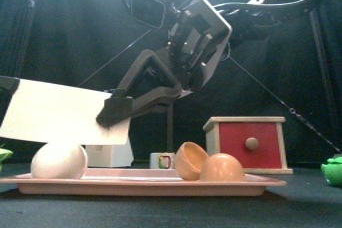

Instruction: Cut egg

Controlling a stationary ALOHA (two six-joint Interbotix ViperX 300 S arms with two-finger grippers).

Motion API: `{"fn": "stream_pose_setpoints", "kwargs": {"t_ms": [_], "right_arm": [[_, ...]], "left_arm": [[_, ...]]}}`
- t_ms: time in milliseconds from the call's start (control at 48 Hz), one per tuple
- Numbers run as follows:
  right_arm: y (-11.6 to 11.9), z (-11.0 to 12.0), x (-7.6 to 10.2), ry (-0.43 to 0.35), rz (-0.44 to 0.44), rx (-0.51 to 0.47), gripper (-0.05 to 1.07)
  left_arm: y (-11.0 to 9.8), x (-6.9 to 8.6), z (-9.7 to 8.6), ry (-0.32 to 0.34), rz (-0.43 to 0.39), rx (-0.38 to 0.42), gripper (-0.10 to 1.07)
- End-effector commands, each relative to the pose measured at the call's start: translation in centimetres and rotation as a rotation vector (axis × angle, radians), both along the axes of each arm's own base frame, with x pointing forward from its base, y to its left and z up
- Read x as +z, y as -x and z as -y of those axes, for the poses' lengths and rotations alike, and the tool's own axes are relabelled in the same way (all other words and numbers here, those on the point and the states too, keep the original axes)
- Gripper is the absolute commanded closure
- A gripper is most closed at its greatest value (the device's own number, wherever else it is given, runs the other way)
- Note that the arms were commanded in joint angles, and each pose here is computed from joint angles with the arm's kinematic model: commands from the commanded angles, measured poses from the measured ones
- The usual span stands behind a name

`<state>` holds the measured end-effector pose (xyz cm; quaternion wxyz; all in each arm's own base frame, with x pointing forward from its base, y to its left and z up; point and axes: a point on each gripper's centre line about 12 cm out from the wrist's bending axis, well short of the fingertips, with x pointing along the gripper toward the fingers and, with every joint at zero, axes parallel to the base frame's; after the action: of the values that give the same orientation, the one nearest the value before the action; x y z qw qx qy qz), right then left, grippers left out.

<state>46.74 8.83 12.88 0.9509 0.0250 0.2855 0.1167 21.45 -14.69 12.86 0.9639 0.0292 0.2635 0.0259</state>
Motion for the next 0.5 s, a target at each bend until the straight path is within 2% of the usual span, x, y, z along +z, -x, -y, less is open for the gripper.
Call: {"fn": "stream_pose_setpoints", "kwargs": {"t_ms": [0,479], "right_arm": [[-0.95,0.04,2.38,-0.016,0.063,-0.005,0.67],[-1.04,0.05,1.85,-0.027,0.05,-0.016,0.67]], "left_arm": [[-0.56,0.58,0.47,0.016,0.018,0.004,0.56],[-0.63,-0.27,0.56,-0.01,-0.003,0.007,0.56]]}}
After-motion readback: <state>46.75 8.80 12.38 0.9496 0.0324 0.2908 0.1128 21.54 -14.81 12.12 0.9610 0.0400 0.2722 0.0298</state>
